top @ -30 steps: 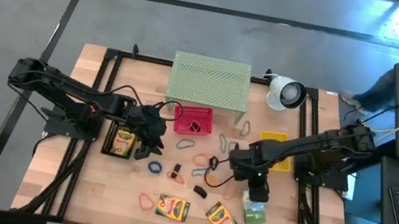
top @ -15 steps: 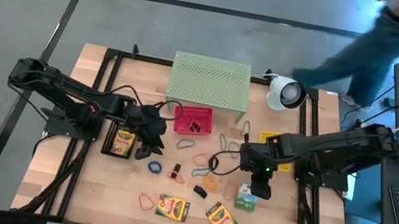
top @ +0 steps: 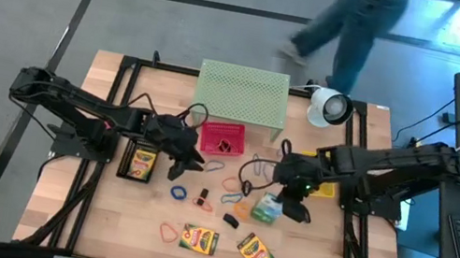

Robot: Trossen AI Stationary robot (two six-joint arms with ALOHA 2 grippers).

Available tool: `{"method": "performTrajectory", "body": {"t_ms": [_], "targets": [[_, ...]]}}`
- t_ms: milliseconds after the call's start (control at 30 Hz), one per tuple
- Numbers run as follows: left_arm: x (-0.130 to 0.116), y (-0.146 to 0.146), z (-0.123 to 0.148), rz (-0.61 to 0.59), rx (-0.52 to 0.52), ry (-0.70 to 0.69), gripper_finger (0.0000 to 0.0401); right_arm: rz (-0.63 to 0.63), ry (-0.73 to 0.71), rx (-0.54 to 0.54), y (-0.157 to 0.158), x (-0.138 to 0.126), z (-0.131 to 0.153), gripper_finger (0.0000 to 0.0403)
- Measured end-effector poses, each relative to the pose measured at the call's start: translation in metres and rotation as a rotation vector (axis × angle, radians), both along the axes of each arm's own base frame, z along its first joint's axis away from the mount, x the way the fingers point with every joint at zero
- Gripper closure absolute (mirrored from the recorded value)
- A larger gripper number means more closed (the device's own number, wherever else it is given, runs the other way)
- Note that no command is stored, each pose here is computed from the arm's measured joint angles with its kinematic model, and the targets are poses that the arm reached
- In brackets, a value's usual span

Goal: Pick & Place Office Desk Supplies
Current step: Put the yellow crayon box into the black bin

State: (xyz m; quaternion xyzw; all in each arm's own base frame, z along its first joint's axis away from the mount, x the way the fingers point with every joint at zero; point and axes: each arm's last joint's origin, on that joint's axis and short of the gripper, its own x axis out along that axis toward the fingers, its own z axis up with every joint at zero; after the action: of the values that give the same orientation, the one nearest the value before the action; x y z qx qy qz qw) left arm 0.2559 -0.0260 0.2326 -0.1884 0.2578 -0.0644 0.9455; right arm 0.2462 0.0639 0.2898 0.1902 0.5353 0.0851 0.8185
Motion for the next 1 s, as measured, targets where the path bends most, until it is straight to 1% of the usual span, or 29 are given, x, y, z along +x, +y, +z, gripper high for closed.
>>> {"method": "performTrajectory", "body": {"t_ms": [100, 267, 367, 467, 567, 733, 1000], "targets": [[0.002, 0.002, 0.004, 0.002, 0.016, -0.054, 0.026, -0.036, -0.071, -0.024, -0.004, 0.005, 0.019, 0.0403], [0.008, 0.008, 0.009, 0.01, 0.005, -0.13, 0.0231, -0.093, -0.187, -0.065, -0.012, 0.011, 0.05, 0.0403], [0.014, 0.011, 0.015, -0.013, -0.017, -0.223, 0.0211, -0.113, -0.231, -0.087, -0.019, 0.013, 0.061, 0.0403], [0.022, 0.014, 0.016, -0.014, -0.043, -0.278, 0.0195, -0.132, -0.259, -0.088, -0.024, 0.015, 0.066, 0.0403], [0.031, 0.015, 0.018, -0.036, -0.038, -0.282, 0.0185, -0.146, -0.279, -0.083, -0.028, 0.017, 0.067, 0.0403], [0.054, 0.015, 0.026, -0.075, -0.018, -0.302, 0.0182, -0.147, -0.339, -0.075, -0.03, 0.021, 0.071, 0.0403], [0.084, 0.019, 0.035, -0.147, -0.027, -0.325, 0.0182, -0.149, -0.377, -0.067, -0.029, 0.023, 0.074, 0.0403]]}}
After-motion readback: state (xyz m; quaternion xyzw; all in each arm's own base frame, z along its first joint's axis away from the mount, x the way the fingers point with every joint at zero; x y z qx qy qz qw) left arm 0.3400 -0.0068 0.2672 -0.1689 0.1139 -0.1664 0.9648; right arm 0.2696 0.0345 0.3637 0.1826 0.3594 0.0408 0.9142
